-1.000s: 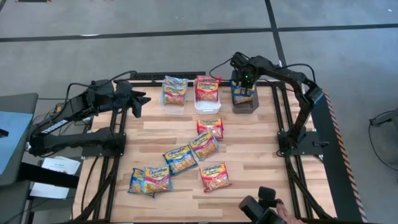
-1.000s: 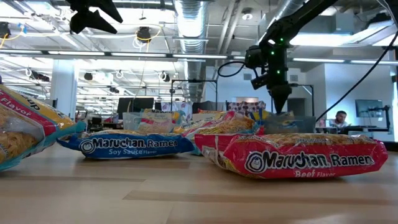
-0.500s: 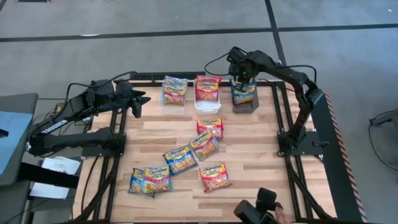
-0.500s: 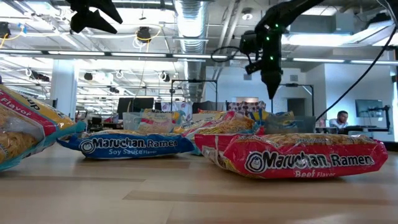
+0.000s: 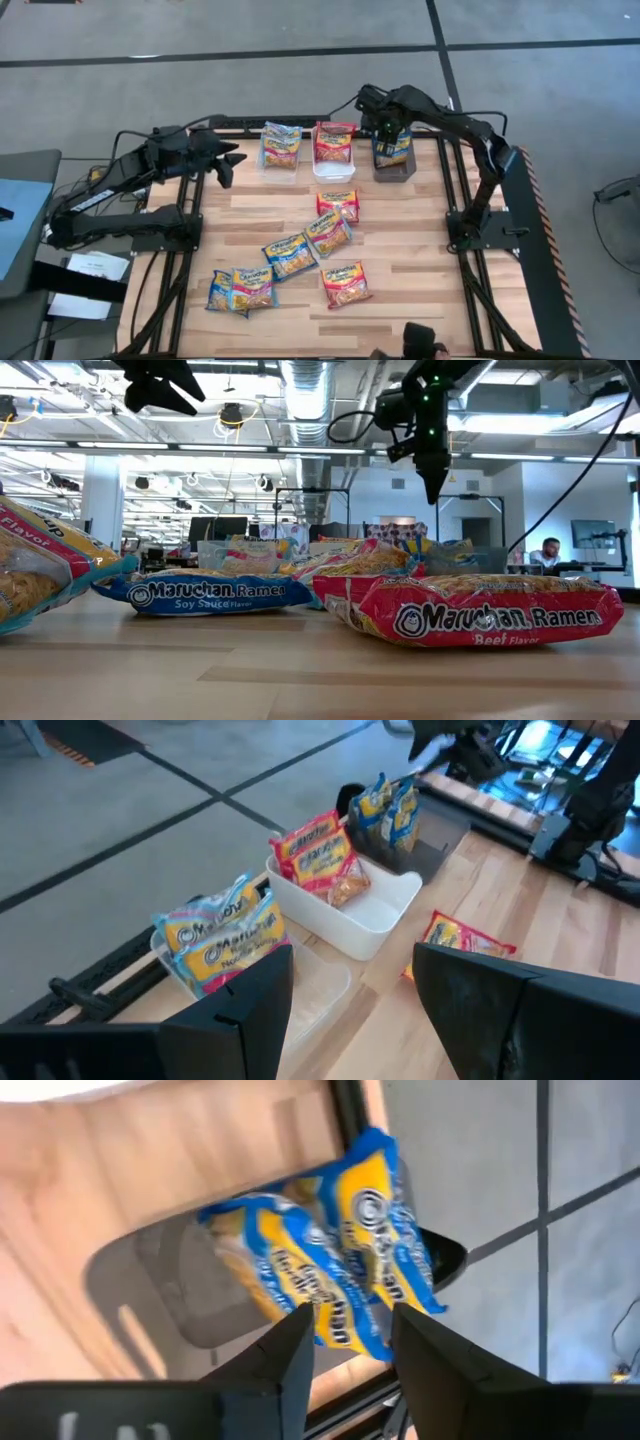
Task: Sort Maruchan noodles
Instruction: Put the light blue bag into the transparent bin
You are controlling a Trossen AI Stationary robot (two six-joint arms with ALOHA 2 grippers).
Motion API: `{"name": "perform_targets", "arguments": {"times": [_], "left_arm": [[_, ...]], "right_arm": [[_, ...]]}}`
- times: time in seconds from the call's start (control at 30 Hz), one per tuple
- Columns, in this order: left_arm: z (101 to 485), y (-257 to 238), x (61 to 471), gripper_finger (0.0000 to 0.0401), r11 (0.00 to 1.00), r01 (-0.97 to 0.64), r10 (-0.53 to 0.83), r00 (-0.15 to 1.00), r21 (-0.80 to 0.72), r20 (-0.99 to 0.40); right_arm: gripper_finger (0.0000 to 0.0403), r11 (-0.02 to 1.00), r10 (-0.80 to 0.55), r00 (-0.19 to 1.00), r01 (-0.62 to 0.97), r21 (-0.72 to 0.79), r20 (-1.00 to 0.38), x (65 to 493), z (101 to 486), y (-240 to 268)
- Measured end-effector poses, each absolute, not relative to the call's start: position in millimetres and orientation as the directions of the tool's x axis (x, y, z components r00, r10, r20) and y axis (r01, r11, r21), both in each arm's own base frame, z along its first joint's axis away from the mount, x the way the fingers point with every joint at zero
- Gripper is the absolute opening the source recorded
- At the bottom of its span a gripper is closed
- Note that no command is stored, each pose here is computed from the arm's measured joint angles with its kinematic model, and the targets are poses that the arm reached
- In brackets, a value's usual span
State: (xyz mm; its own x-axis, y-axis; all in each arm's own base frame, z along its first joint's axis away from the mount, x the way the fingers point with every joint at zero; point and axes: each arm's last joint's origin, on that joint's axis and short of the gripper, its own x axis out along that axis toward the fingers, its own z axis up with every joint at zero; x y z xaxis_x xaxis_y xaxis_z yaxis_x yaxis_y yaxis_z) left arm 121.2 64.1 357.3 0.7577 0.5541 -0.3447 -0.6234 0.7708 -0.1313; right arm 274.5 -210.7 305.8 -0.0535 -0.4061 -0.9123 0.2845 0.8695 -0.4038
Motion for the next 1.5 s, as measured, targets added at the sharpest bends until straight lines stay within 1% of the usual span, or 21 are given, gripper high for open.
{"name": "perform_targets", "arguments": {"times": [0.07, 0.2, 0.4, 0.5, 0.67, 0.77, 1.0, 1.23, 1.37, 1.5], "left_arm": [[359.1, 64.7, 122.9, 0.0194, 0.775, -0.616, 0.552, 0.768, -0.139, -0.325], [362.6, 64.4, 122.9, 0.0194, 0.782, -0.605, 0.547, 0.781, -0.147, -0.302], [378.6, 60.0, 118.2, 0.0194, 0.826, -0.545, 0.496, 0.825, -0.146, -0.273], [384.1, 58.1, 116.9, 0.0194, 0.847, -0.508, 0.461, 0.848, -0.157, -0.261], [389.3, 53.0, 110.6, 0.0194, 0.870, -0.460, 0.399, 0.868, -0.176, -0.295], [388.6, 50.8, 107.4, 0.0194, 0.874, -0.451, 0.376, 0.863, -0.181, -0.339], [383.4, 47.6, 105.4, 0.0194, 0.891, -0.405, 0.301, 0.866, -0.205, -0.400], [381.1, 44.6, 105.3, 0.0194, 0.912, -0.330, 0.207, 0.884, -0.245, -0.419], [381.2, 43.8, 105.5, 0.0194, 0.918, -0.303, 0.178, 0.892, -0.257, -0.416], [381.2, 43.1, 105.7, 0.0194, 0.921, -0.283, 0.155, 0.897, -0.267, -0.414]], "right_arm": [[0.0173, 0.877, -0.401, -0.052, 0.265, -0.400, -0.914, 278.8, 305.6, -203.1], [0.0197, 0.878, -0.387, -0.052, 0.285, -0.385, -0.920, 286.1, 305.0, -188.2], [0.0207, 0.881, -0.317, -0.103, 0.336, -0.333, -0.943, 289.4, 303.6, -162.7], [0.0206, 0.879, -0.233, -0.102, 0.402, -0.254, -0.967, 291.2, 302.6, -149.4], [0.0203, 0.879, -0.018, -0.032, 0.476, -0.031, -0.999, 298.5, 301.7, -126.2], [0.0202, 0.874, 0.066, 0.008, 0.483, 0.062, -0.998, 305.2, 301.8, -111.0], [0.0202, 0.870, 0.199, 0.050, 0.451, 0.200, -0.979, 319.5, 302.2, -68.1], [0.0202, 0.853, 0.280, 0.041, 0.448, 0.268, -0.959, 330.4, 287.8, -12.2], [0.0202, 0.848, 0.290, 0.054, 0.448, 0.283, -0.955, 334.9, 269.2, 21.3], [0.0202, 0.818, 0.300, 0.078, 0.492, 0.299, -0.951, 336.5, 251.9, 48.6]]}}
